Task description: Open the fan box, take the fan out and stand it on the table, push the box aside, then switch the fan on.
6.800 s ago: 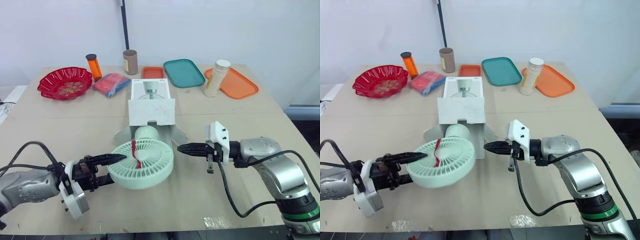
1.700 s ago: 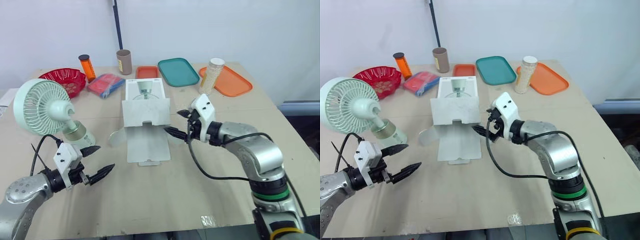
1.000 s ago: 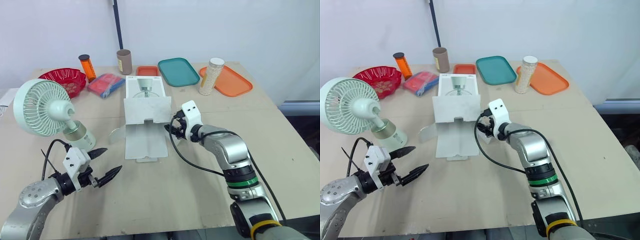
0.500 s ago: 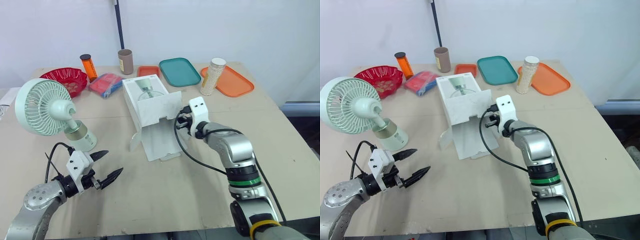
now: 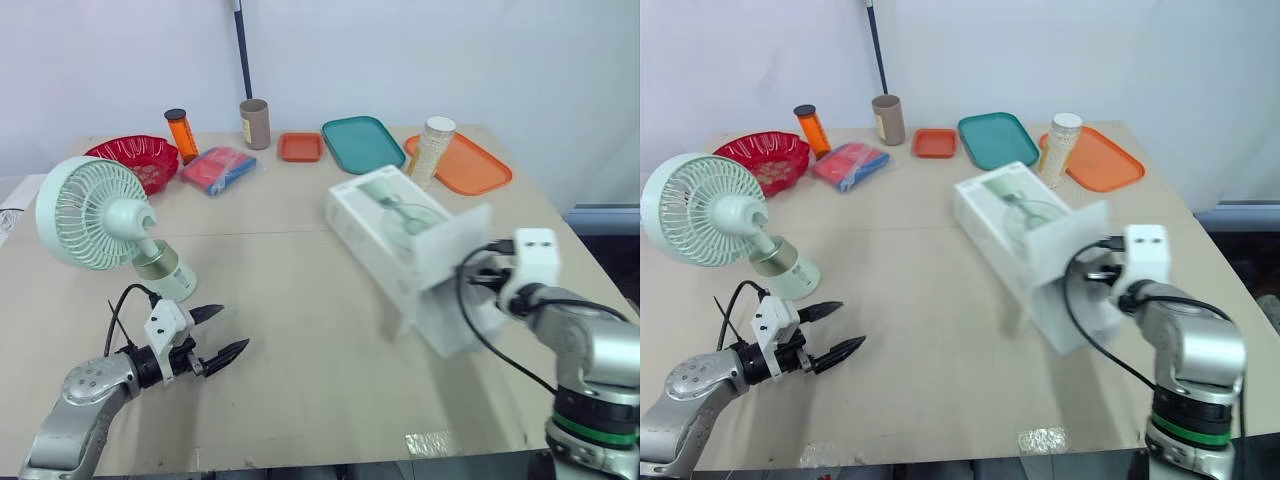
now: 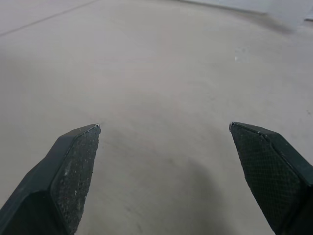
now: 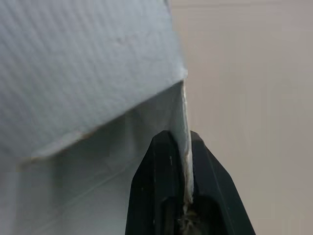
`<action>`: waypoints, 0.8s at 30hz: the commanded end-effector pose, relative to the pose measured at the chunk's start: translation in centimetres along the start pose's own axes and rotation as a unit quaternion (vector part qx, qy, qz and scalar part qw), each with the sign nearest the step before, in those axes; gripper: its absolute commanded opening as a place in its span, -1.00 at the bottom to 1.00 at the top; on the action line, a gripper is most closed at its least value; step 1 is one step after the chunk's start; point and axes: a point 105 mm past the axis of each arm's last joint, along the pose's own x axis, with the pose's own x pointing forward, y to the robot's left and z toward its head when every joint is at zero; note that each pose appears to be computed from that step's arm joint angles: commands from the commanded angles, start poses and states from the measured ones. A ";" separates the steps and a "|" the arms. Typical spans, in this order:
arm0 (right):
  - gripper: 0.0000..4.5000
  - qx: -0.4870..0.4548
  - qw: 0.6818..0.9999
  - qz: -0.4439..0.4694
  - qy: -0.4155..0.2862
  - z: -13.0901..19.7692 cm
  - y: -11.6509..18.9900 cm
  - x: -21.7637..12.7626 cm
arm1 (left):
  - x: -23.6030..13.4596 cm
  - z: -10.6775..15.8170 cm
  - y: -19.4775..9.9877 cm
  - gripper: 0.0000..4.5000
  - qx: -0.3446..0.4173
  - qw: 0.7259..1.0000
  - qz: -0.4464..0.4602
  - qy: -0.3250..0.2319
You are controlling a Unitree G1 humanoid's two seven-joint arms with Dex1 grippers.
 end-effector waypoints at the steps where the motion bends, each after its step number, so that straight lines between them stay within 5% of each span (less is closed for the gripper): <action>1: -0.94 0.026 0.994 -0.100 -0.030 1.2 -4.6 -0.9 | 0.6 0.8 0.0 1.00 0.023 0.999 -0.019 -0.012; 6: -0.94 0.034 0.995 -0.087 -0.041 1.8 -4.2 -0.8 | 1.1 1.0 0.7 1.00 0.028 0.999 -0.023 -0.014; 8: -0.71 0.038 0.995 -0.089 -0.038 1.6 -3.8 -0.5 | 1.1 1.0 0.7 1.00 0.030 0.999 -0.024 -0.014; 13: 0.25 -0.011 1.000 0.001 -0.022 0.7 -0.6 -0.3 | 1.1 1.0 0.4 1.00 0.029 0.999 -0.026 -0.014; 17: 0.95 -0.086 0.995 0.048 0.008 -0.5 -1.6 -1.2 | 1.0 1.0 0.2 1.00 0.026 0.999 -0.025 -0.014; 20: 0.95 -0.149 0.986 0.062 0.036 -1.1 -3.7 -2.4 | 0.9 1.0 0.2 1.00 0.025 0.999 -0.025 -0.014; 24: 0.95 -0.166 0.986 0.032 0.000 2.0 -6.1 -3.6 | 1.0 1.1 0.5 1.00 0.026 0.999 -0.021 -0.014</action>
